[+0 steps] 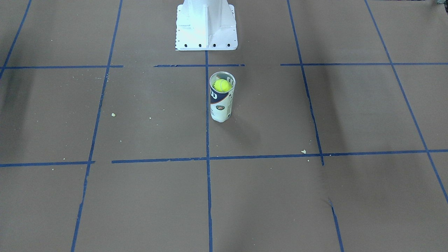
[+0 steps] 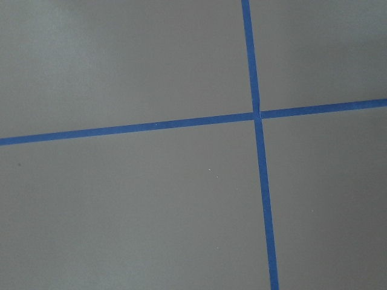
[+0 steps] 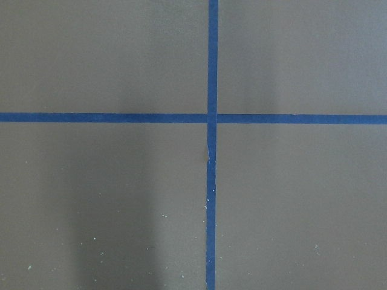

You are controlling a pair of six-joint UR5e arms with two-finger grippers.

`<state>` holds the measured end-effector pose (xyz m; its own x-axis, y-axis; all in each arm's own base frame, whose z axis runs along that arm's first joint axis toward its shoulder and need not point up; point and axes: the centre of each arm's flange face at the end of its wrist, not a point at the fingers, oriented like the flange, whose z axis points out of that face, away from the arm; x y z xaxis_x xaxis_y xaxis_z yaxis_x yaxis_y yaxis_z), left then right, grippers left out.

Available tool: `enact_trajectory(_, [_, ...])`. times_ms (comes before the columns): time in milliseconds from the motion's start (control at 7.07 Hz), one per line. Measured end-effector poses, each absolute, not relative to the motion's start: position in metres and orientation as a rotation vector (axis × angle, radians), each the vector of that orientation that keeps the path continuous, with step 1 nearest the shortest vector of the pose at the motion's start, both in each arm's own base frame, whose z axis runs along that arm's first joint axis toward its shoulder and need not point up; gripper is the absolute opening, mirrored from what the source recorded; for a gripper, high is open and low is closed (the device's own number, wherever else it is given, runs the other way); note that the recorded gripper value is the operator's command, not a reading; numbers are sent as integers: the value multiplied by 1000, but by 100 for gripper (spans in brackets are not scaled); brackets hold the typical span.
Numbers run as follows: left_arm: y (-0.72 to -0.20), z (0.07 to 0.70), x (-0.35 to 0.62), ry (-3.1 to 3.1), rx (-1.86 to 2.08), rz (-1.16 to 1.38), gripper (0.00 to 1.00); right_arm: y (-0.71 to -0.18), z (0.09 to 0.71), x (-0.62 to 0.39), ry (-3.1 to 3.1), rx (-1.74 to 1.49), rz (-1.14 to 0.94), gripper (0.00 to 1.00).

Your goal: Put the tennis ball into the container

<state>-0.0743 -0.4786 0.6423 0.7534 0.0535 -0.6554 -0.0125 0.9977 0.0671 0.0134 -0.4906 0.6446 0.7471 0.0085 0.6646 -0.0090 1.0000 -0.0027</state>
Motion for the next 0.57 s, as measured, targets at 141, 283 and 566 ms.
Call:
enact_trajectory(141, [-484, 637, -74, 730, 46, 31, 100, -491, 645, 13, -727, 1, 10, 100])
enact_trajectory(283, [-486, 633, -72, 750, 43, 29, 100, -491, 645, 13, -727, 1, 10, 100])
enact_trajectory(566, [-487, 631, -71, 779, 43, 30, 100, -491, 645, 13, -727, 1, 10, 100])
